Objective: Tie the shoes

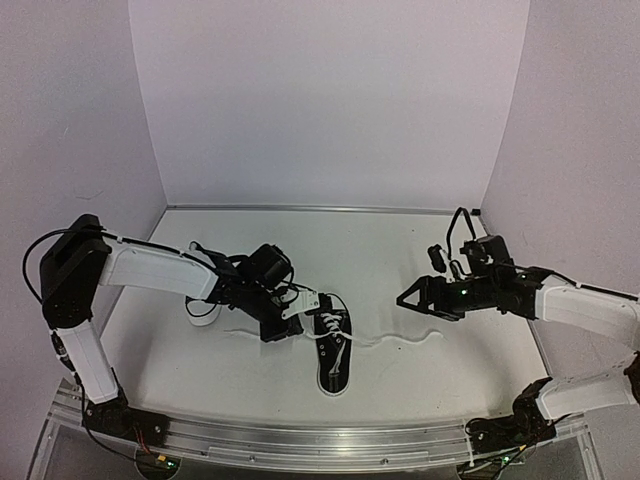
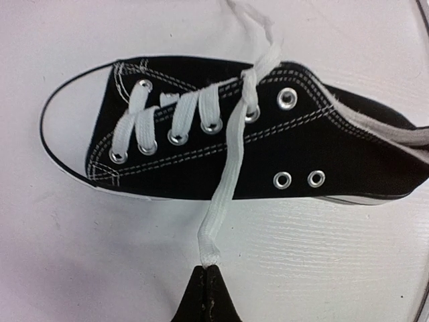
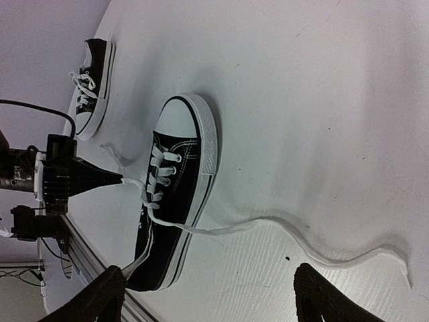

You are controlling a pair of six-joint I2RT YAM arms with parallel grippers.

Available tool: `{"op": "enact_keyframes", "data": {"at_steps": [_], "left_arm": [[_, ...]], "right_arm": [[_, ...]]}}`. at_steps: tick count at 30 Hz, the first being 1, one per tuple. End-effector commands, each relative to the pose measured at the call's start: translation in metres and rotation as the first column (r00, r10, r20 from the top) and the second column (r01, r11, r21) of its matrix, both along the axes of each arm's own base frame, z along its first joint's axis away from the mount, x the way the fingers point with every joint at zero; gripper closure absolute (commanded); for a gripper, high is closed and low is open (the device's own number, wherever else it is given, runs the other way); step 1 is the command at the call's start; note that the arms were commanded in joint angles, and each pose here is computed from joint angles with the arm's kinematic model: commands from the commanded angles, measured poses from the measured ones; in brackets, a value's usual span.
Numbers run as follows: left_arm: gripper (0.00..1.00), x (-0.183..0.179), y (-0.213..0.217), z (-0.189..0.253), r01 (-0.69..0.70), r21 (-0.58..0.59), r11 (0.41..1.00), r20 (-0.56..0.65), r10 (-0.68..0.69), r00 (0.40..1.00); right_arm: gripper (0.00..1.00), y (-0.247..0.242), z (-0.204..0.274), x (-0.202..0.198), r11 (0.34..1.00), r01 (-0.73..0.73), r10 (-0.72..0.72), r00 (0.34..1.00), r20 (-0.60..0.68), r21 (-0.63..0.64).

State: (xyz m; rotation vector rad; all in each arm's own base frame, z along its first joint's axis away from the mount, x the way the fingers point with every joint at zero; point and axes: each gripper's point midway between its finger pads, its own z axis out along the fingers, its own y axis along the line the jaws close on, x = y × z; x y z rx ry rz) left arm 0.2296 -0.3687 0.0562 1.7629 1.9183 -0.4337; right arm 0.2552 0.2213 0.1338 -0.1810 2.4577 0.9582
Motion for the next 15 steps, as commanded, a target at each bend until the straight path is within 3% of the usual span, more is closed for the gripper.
{"op": "enact_keyframes", "data": {"at_steps": [1,15], "left_arm": [[1.00,0.005,-0.019,0.050,0.006,-0.185,0.983,0.056,0.005,0.998],[1.00,0.007,-0.041,0.086,0.012,-0.397,0.918,0.094,0.027,0.995]], "right_arm": [[0.18,0.019,0.027,0.008,0.996,-0.043,0.040,0.998,0.041,0.078],[0.38,0.101,0.021,-0.007,0.970,-0.205,0.207,0.978,0.001,0.131]]}}
